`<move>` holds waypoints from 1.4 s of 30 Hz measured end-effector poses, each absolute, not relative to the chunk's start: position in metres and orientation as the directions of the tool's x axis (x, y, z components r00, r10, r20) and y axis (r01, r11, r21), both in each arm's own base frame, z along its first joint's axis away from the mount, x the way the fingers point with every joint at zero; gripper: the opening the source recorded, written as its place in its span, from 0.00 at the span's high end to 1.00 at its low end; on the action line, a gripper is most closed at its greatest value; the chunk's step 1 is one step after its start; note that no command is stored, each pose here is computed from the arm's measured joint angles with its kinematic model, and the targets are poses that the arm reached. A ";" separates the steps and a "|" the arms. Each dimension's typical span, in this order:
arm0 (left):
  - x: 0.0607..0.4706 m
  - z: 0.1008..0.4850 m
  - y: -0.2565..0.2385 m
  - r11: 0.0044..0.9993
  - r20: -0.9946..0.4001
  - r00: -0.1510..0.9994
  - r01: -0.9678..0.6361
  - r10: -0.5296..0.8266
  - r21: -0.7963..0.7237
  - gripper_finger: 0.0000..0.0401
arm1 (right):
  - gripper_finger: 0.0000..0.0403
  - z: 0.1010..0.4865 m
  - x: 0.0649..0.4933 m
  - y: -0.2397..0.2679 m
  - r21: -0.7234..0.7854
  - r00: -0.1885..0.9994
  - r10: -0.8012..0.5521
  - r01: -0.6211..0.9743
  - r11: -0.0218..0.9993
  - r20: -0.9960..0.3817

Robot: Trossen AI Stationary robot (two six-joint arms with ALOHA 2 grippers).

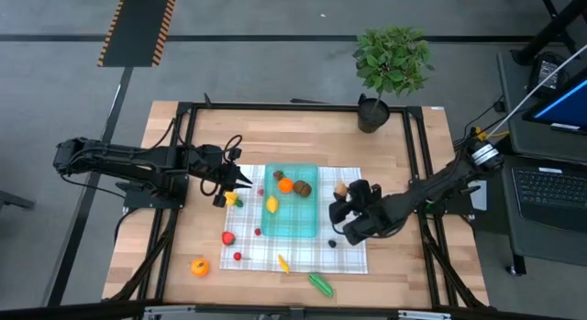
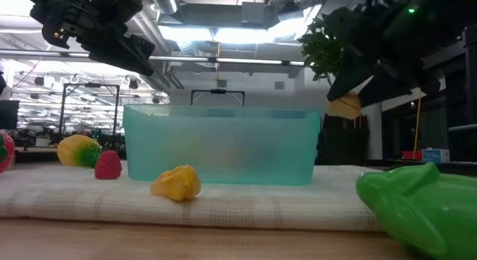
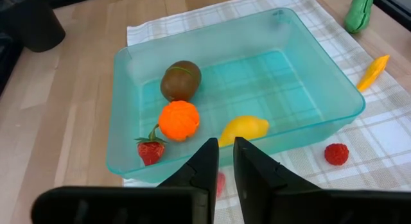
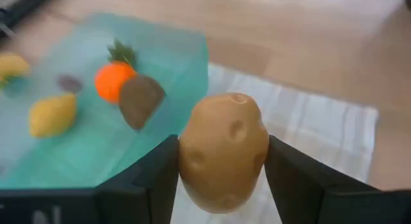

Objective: Pick and placing Produce into tupperware
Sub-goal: Put the brown potato into the blue bin

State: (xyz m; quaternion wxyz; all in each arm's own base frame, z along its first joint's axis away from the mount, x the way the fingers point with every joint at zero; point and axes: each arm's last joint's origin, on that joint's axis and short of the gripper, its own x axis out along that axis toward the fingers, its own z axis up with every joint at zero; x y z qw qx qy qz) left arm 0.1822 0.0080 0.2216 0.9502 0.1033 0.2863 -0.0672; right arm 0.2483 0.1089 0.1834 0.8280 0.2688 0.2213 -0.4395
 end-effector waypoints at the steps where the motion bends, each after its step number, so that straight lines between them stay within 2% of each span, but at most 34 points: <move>1: 0.182 0.222 0.008 0.970 -0.558 0.827 0.187 -0.069 0.157 0.91 | 0.50 0.183 0.245 0.108 0.246 0.530 -0.618 0.838 0.487 -0.581; 8: 0.183 0.222 0.008 0.972 -0.552 0.831 0.181 -0.068 0.153 0.96 | 0.50 0.174 0.230 0.098 0.293 0.632 -0.600 0.768 0.570 -0.490; 13: 0.183 0.222 0.008 0.972 -0.551 0.832 0.180 -0.068 0.152 0.99 | 0.50 0.164 0.225 0.096 0.317 0.735 -0.541 0.670 0.671 -0.409; 19: 0.183 0.222 0.008 0.977 -0.549 0.833 0.166 -0.068 0.131 0.99 | 0.50 0.167 0.225 0.094 0.233 0.867 -0.420 0.481 0.845 -0.267; 23: 0.183 0.223 0.008 0.978 -0.543 0.837 0.164 -0.068 0.131 0.96 | 0.50 0.168 0.226 0.086 0.152 0.917 -0.339 0.373 0.915 -0.212; 30: 0.184 0.224 0.008 0.982 -0.536 0.841 0.151 -0.067 0.114 0.92 | 0.50 0.167 0.224 0.067 0.126 0.976 -0.189 0.202 0.971 -0.109; 35: 0.184 0.224 0.008 0.982 -0.536 0.841 0.150 -0.067 0.113 0.90 | 0.50 0.171 0.222 0.062 0.078 1.000 -0.010 0.012 0.997 -0.021; 42: 0.184 0.224 0.008 0.982 -0.536 0.841 0.150 -0.067 0.112 0.88 | 0.50 0.172 0.225 0.052 0.062 1.000 0.000 0.001 0.998 -0.009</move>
